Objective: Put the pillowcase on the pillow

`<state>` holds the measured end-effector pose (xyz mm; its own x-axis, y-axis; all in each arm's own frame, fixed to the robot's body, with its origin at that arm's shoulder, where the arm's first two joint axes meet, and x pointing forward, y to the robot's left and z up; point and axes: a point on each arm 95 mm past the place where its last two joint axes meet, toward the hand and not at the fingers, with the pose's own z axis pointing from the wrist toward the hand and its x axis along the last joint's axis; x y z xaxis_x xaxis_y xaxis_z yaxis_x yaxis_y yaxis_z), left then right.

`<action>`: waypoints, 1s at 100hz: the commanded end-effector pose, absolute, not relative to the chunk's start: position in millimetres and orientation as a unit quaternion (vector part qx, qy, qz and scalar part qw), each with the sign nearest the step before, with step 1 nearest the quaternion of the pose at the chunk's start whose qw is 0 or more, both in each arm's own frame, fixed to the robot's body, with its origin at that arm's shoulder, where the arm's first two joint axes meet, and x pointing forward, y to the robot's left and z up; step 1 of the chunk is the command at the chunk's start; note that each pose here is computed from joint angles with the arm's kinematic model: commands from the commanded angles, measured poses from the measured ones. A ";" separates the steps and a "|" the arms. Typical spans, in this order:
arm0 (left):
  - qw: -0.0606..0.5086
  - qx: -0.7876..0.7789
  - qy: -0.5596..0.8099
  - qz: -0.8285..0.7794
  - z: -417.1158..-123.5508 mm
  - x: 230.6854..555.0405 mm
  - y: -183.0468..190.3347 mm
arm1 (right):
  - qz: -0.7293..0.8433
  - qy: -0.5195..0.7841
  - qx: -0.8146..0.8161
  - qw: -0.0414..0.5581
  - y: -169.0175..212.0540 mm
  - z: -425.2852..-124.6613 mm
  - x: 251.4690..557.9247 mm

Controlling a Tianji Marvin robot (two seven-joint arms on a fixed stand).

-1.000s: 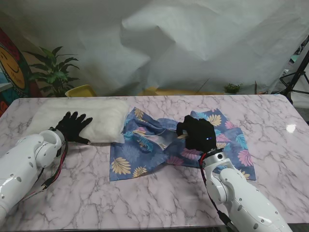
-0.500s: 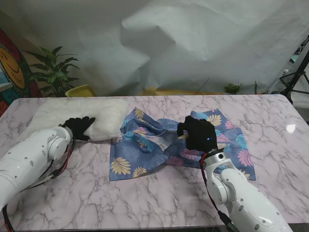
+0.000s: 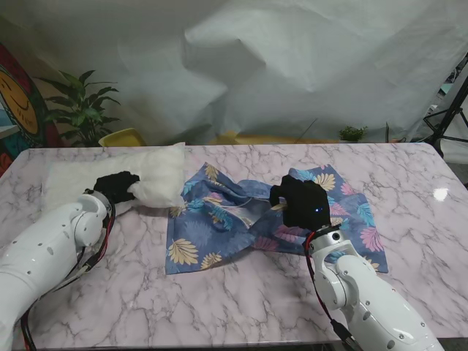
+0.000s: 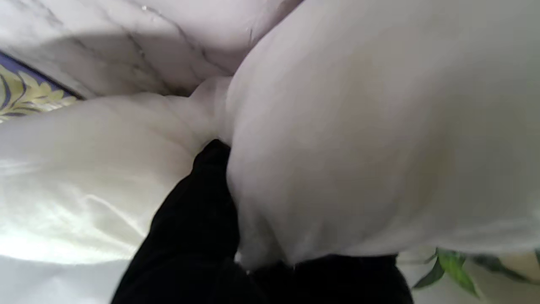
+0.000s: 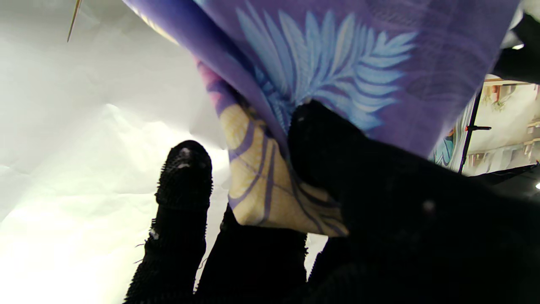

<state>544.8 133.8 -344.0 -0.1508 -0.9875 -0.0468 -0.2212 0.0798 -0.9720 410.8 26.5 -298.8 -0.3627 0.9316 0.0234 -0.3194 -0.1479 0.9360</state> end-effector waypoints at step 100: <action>0.272 -0.238 0.579 -0.730 -264.8 505.6 26.9 | 0.678 0.468 0.334 0.458 26.6 -298.5 409.5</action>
